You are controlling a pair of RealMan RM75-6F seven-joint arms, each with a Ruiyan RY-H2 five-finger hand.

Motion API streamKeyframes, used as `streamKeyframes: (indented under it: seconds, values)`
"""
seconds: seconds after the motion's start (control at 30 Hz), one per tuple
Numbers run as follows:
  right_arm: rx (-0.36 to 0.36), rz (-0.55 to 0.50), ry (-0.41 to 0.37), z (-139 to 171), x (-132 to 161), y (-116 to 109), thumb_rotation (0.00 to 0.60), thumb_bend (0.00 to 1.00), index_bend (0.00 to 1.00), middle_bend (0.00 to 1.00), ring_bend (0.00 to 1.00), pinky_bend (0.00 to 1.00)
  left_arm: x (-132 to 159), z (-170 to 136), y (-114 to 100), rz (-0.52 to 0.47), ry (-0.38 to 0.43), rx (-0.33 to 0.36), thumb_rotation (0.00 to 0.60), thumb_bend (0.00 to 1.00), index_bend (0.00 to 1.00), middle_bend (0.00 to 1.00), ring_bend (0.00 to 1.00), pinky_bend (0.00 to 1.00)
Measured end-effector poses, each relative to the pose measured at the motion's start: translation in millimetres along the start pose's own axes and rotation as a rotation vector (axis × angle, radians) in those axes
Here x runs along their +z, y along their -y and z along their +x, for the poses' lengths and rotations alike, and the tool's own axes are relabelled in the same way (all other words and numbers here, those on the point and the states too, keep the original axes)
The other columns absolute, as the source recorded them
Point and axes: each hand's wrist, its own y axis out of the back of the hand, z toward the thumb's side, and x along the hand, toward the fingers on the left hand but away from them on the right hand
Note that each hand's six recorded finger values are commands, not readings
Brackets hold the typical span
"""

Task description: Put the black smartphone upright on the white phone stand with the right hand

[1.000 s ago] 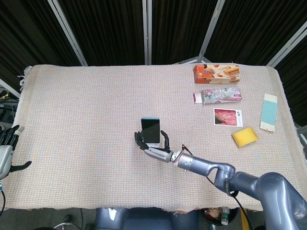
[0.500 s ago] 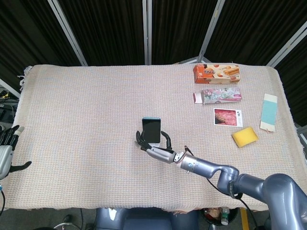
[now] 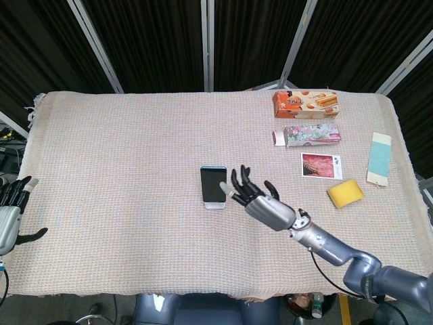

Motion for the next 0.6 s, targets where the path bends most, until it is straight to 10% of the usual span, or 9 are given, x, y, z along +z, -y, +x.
streamKeyframes:
  seconds: [0.23,0.6]
  values:
    - [0.200,-0.335,0.239,62,-35,26,0.600,0.00,0.00,0.00,0.01,0.00,12,-9,-10,-0.013,0.058,0.062,0.600,0.00,0.00,0.00,0.00,0.00]
    - [0.500,-0.861,0.695,199,-44,38,0.600,0.00,0.00,0.00,0.00,0.00,12,-24,-20,-0.036,0.071,0.087,0.600,0.00,0.00,0.00,0.00,0.00]
